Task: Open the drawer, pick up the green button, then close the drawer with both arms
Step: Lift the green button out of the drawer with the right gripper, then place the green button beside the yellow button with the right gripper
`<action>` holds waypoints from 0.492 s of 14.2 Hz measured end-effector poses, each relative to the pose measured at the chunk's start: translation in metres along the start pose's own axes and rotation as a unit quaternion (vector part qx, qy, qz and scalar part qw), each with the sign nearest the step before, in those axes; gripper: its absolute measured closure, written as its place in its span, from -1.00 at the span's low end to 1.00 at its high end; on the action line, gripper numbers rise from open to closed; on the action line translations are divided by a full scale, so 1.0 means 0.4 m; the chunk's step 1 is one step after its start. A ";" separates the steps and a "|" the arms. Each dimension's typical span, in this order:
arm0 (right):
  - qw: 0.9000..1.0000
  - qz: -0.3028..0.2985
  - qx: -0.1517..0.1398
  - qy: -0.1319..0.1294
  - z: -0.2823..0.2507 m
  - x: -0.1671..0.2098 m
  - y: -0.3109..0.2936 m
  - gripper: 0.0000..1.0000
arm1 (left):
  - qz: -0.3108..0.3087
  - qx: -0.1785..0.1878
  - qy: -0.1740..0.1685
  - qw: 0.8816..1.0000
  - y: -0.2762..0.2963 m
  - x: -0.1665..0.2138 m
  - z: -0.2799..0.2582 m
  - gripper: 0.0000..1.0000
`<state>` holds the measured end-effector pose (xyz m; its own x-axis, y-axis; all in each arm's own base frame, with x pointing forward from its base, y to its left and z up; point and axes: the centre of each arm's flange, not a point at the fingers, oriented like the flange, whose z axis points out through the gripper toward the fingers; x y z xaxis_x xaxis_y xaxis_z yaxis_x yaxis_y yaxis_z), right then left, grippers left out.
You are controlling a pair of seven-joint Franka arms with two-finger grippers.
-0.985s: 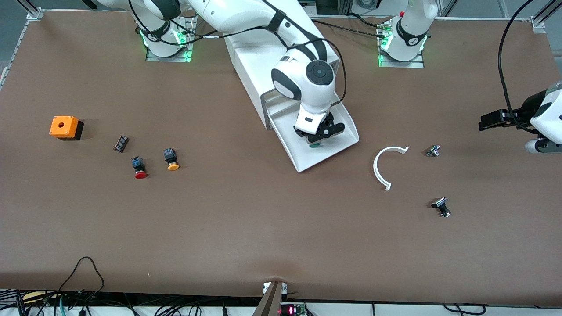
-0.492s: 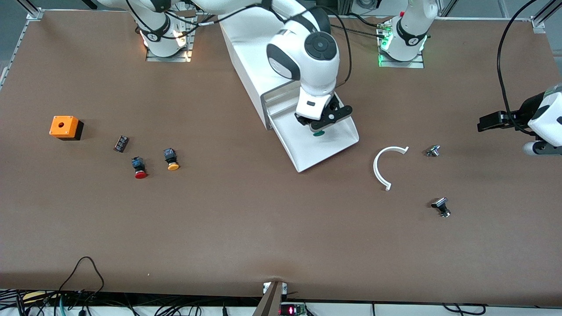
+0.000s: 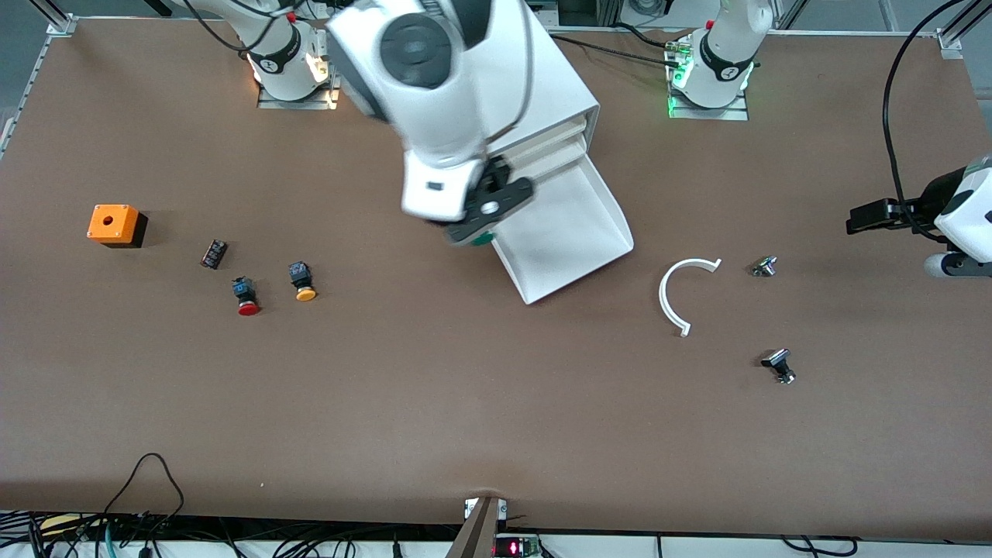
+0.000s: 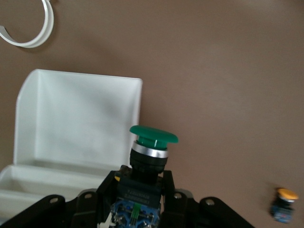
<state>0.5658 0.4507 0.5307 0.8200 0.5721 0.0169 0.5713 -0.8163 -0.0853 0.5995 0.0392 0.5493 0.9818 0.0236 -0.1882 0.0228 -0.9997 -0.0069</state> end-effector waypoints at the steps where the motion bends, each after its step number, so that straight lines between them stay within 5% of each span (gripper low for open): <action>1: 1.000 -0.011 0.001 -0.002 -0.023 -0.007 0.076 0.15 | -0.001 0.000 0.000 1.000 -0.002 0.000 0.001 -1.00; 7: 0.998 -0.053 0.002 -0.022 -0.018 -0.053 0.460 0.15 | -0.035 -0.009 -0.004 0.999 0.002 0.007 0.011 -1.00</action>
<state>0.6539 0.2878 0.5220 0.7522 0.6588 -0.0168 0.6550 -0.7502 -0.0900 0.6014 0.0384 0.5443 0.9763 0.0940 -0.1951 0.0953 -0.9954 -0.0028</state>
